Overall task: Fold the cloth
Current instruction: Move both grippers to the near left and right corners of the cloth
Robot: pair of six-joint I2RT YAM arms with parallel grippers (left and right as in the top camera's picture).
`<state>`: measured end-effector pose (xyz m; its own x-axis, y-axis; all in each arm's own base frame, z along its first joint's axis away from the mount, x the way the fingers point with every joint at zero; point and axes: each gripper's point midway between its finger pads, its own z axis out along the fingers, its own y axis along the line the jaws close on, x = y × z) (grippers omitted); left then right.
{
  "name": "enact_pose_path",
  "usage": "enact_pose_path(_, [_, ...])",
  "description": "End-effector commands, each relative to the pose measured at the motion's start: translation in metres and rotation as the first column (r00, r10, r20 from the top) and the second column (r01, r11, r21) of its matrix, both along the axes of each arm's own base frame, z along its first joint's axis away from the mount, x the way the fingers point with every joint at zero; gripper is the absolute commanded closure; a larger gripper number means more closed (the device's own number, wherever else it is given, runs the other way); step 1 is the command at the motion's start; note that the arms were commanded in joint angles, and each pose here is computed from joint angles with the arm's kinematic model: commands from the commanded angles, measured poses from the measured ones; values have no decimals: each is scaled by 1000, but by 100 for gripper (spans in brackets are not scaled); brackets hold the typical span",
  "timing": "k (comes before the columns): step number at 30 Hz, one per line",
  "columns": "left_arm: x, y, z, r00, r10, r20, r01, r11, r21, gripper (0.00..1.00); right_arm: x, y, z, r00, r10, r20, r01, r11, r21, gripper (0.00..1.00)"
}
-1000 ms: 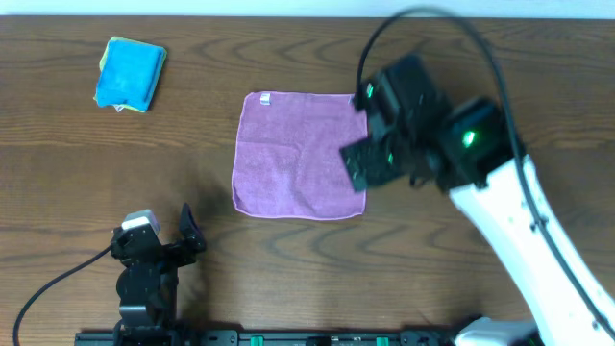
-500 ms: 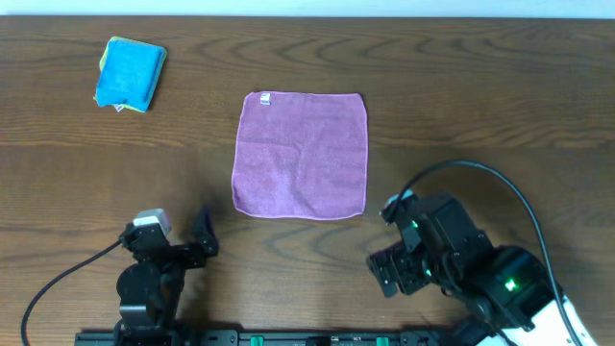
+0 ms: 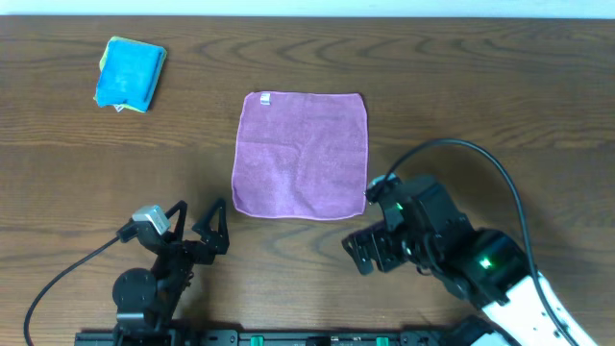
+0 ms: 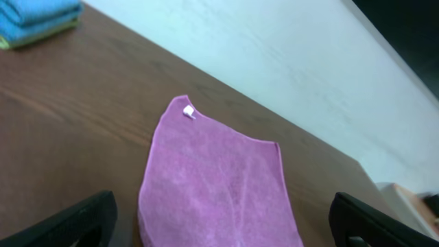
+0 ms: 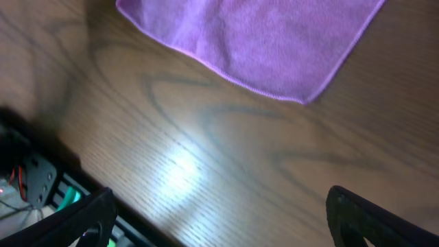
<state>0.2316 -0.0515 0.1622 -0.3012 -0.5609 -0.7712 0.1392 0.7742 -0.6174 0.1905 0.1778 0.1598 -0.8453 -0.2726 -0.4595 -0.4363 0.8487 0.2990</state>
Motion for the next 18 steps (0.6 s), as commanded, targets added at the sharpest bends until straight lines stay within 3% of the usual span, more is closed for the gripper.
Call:
enact_pose_path(1, [5, -2, -14, 996, -4, -90, -3, 997, -71, 0, 15, 5, -7, 999, -49, -20, 49, 999, 17, 3])
enact_pose_path(6, [23, -5, -25, 961, -20, -275, 7, 999, -48, 4, 42, 11, -24, 991, -127, -52, 128, 991, 26, 2])
enact_pose_path(10, [41, -19, -29, 882, -108, -459, 86, 994, -69, 4, 57, 1, -40, 964, -232, -133, 238, 971, 28, 3])
enact_pose_path(13, [55, -34, -35, 782, -204, -588, 141, 978, -151, 1, 70, -14, -49, 933, -311, -180, 321, 947, 29, 7])
enact_pose_path(14, [59, -41, -42, 721, -246, -648, 152, 968, -199, 1, 74, -20, -51, 918, -338, -209, 353, 935, 40, 13])
enact_pose_path(16, [60, -49, -51, 631, -300, -716, 157, 953, -260, 0, 77, -26, -52, 900, -359, -247, 384, 921, 62, 15])
enact_pose_path(18, [55, -57, -65, 512, -351, -784, 140, 935, -327, 9, 81, -32, -53, 883, -371, -288, 411, 907, 93, 21])
